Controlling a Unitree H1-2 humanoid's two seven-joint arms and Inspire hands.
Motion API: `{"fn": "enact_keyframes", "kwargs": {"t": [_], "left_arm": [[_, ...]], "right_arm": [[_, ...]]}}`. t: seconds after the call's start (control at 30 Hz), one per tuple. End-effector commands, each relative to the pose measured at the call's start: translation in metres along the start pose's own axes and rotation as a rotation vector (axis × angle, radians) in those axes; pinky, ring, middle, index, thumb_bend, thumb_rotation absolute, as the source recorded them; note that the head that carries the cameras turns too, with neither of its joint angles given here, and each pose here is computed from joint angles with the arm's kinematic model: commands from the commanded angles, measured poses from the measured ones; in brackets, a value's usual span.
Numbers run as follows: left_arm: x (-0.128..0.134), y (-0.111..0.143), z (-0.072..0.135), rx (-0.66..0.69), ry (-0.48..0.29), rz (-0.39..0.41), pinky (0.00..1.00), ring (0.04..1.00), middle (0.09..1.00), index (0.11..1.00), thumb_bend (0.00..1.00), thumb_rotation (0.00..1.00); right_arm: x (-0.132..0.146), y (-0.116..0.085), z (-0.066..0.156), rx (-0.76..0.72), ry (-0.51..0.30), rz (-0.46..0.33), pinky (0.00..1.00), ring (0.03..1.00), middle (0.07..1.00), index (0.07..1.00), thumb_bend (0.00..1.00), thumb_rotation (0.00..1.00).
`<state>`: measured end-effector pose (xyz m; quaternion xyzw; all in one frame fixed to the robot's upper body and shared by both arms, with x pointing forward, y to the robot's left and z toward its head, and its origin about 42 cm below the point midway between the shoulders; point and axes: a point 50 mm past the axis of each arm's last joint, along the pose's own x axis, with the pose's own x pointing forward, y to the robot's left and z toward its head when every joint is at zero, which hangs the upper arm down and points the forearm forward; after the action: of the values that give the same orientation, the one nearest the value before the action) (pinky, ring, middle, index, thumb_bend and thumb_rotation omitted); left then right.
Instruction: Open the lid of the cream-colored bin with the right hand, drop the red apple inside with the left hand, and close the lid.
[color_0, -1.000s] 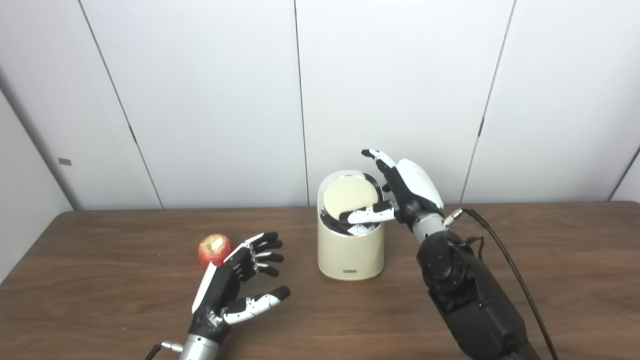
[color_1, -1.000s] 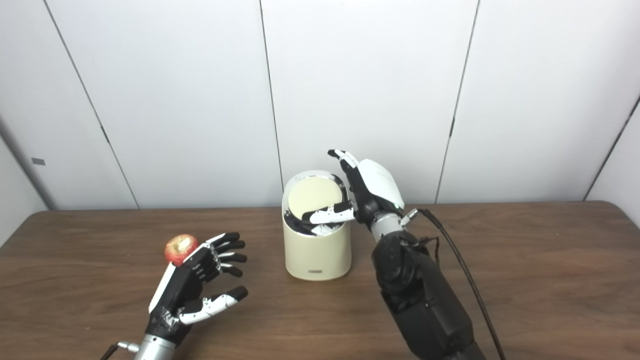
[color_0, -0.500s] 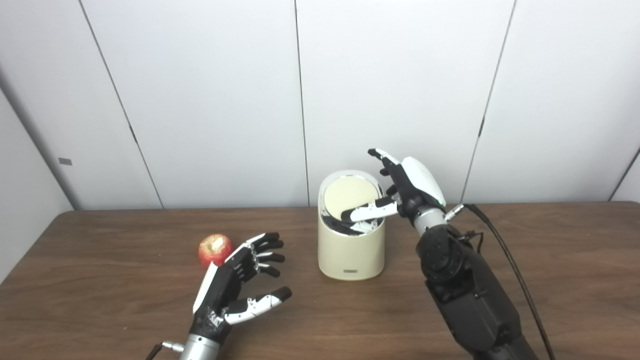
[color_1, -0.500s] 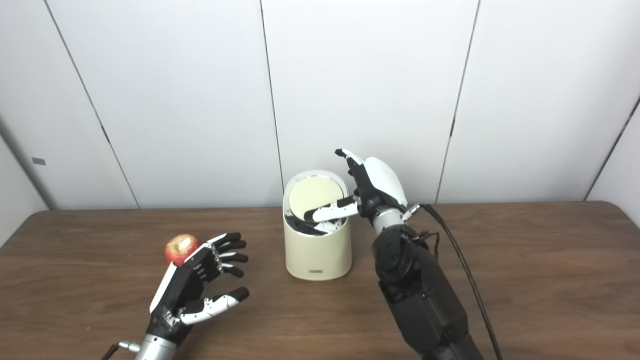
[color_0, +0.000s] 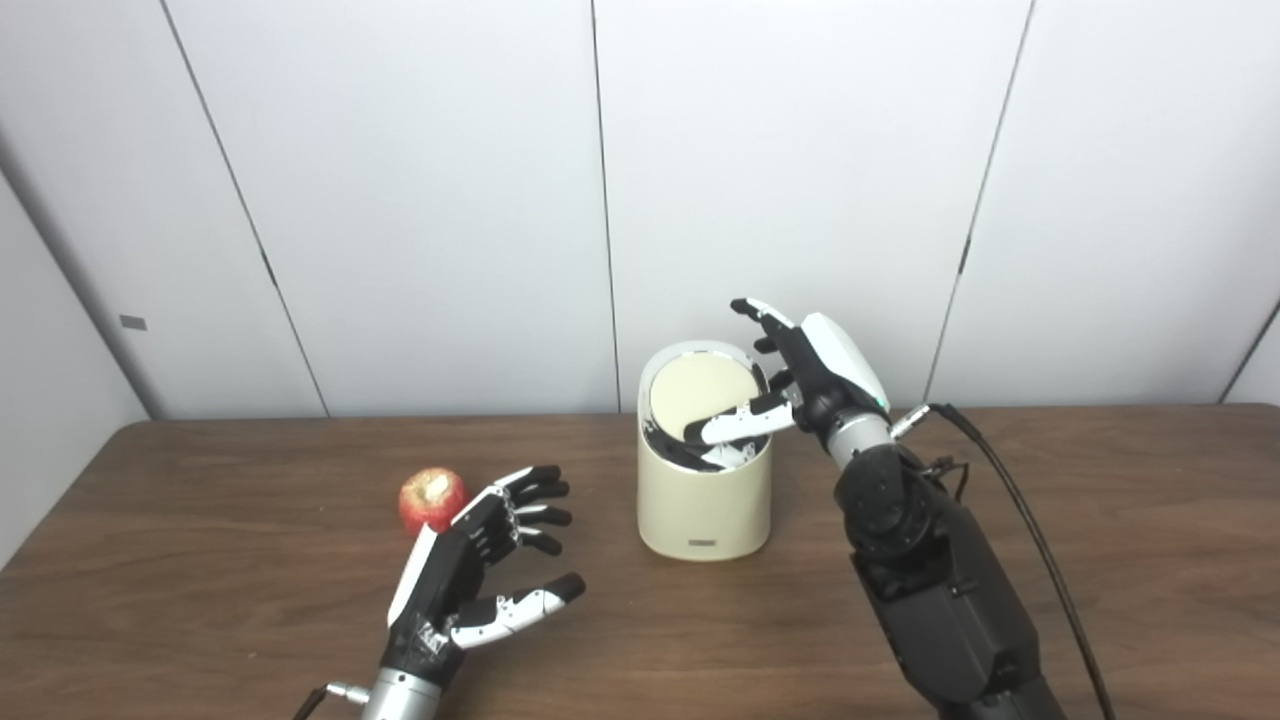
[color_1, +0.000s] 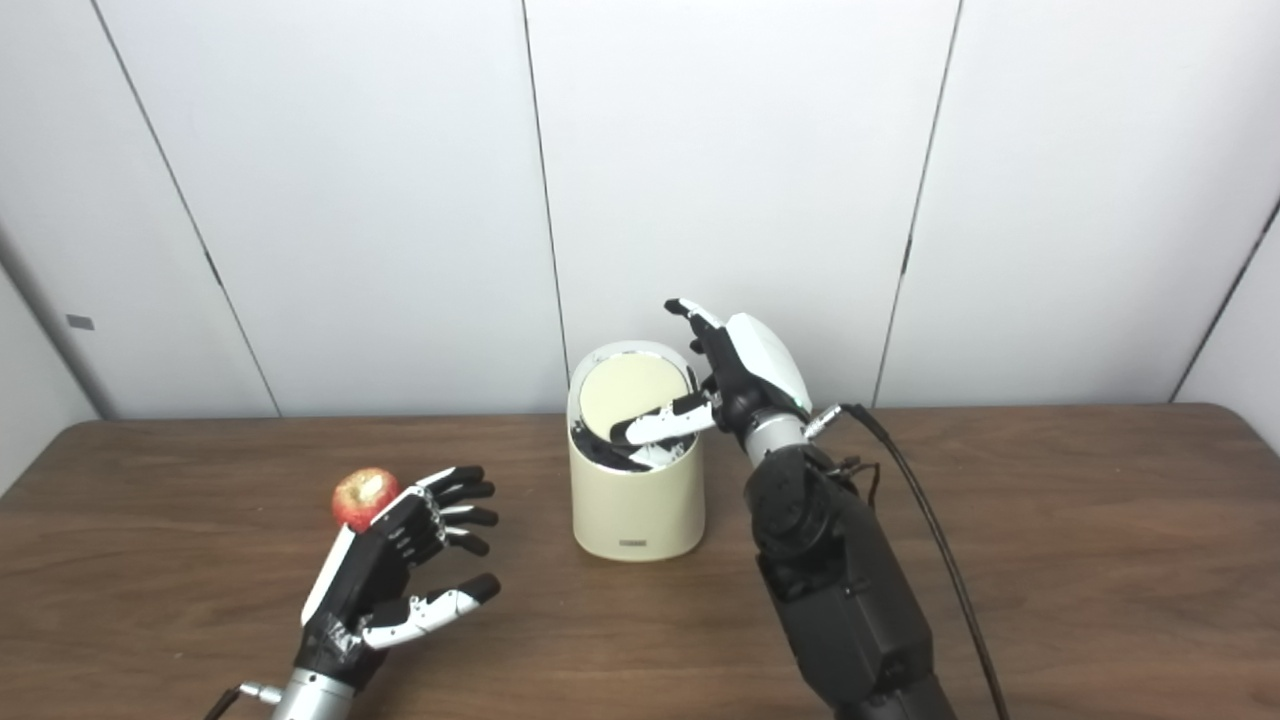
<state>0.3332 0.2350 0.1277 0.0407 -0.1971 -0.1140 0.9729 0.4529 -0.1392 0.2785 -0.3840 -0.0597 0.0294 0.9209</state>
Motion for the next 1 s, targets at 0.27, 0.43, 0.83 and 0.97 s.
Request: {"fn": "enact_keyframes", "kwargs": {"t": [0.27,0.43,0.83,0.97], "left_arm": [[-0.006,-0.006,-0.004,-0.029,0.002,0.012,0.59,0.7,0.781,0.811,0.74,0.13],[-0.006,-0.006,-0.005,-0.031,0.0,0.008,0.59,0.702,0.783,0.812,0.73,0.11],[-0.006,-0.003,-0.005,-0.022,-0.007,0.007,0.58,0.698,0.783,0.815,0.72,0.13],[-0.004,-0.003,-0.006,-0.018,-0.01,0.009,0.58,0.696,0.781,0.813,0.73,0.13]], "right_arm": [[-0.017,-0.057,0.004,0.176,-0.165,-0.135,0.64,0.819,0.905,0.9,0.81,0.2],[-0.032,-0.067,-0.016,0.25,-0.151,-0.175,0.7,0.869,0.923,0.89,0.81,0.19],[-0.094,-0.04,-0.111,0.431,-0.095,-0.182,0.74,0.881,0.906,0.891,0.78,0.18],[-0.11,-0.025,-0.149,0.515,-0.146,-0.153,0.77,0.857,0.932,0.897,0.81,0.23]]}}
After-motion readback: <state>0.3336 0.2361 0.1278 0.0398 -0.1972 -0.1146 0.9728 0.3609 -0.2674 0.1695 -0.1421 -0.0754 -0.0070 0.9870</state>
